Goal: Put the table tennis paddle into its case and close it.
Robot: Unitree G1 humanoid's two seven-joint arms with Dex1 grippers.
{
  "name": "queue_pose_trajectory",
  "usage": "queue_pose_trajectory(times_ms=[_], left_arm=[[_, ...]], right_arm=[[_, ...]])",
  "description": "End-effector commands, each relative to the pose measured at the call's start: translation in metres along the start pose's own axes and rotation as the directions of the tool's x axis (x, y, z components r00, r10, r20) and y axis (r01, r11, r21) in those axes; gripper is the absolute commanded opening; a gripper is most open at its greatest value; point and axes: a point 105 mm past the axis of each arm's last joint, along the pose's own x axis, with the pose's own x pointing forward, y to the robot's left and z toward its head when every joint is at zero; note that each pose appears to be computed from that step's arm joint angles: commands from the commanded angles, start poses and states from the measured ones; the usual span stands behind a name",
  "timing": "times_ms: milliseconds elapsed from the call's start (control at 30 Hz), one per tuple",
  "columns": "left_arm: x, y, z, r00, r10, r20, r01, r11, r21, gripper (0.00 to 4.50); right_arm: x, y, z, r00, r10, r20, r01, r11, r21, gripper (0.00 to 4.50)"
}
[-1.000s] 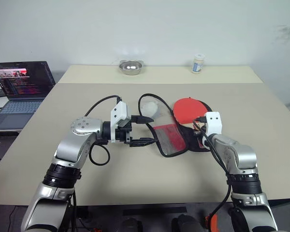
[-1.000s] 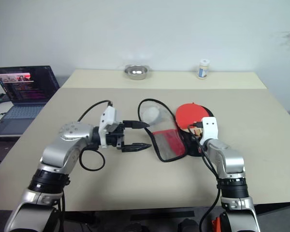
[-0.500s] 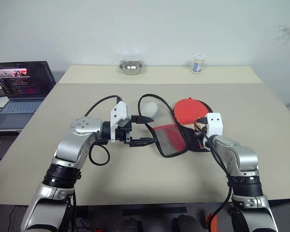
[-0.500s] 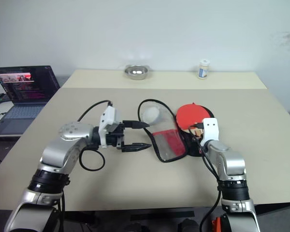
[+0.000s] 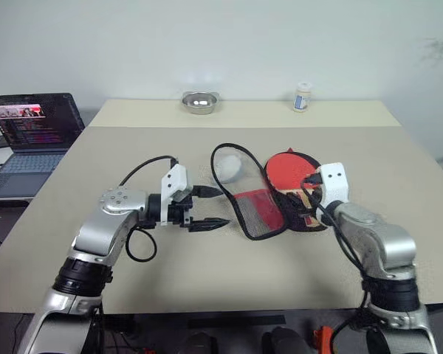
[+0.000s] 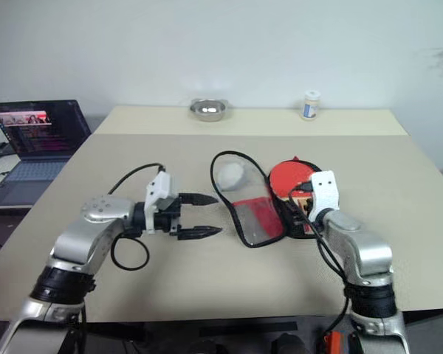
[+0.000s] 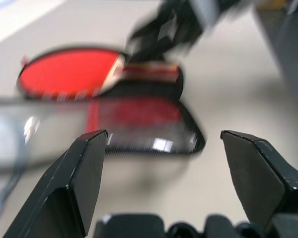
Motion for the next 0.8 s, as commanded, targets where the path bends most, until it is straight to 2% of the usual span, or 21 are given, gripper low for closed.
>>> queue_pose_trajectory(times_ms=[33,133,233,400,433,567,800], left_arm=[[-0.019,0.017,-0.004,0.994,0.103,-0.033,-0.103,0.995,0.004,3.99],[-0.019,0.022,-0.027,0.984,0.13,-0.12,-0.134,0.991,-0.025,3.99],[-0.009,0.037,-0.043,0.96,0.213,-0.181,-0.22,0.975,-0.021,3.42],[0.015,0.043,-0.045,0.965,0.189,-0.179,-0.202,0.978,-0.058,1.83],[0.019,0.043,-0.045,0.967,0.183,-0.176,-0.197,0.978,-0.063,1.39],[0.035,0.043,-0.037,0.982,0.14,-0.129,-0.151,0.985,-0.085,0.01],[0.063,0.046,-0.012,0.996,0.073,-0.052,-0.077,0.994,-0.077,0.01]], right_arm=[[-0.033,0.014,0.026,0.978,0.182,0.097,-0.172,0.979,-0.106,4.48],[-0.056,0.014,0.04,0.949,0.288,0.125,-0.256,0.941,-0.223,4.48],[-0.076,0.013,0.047,0.919,0.379,0.108,-0.345,0.906,-0.244,4.5],[-0.101,0.011,0.049,0.902,0.431,0.04,-0.396,0.858,-0.327,4.5],[-0.104,0.01,0.048,0.902,0.43,0.025,-0.397,0.852,-0.341,4.5],[-0.116,0.009,0.044,0.892,0.453,-0.019,-0.431,0.835,-0.342,4.5],[-0.125,-0.006,0.041,0.924,0.381,-0.044,-0.371,0.861,-0.348,4.5]])
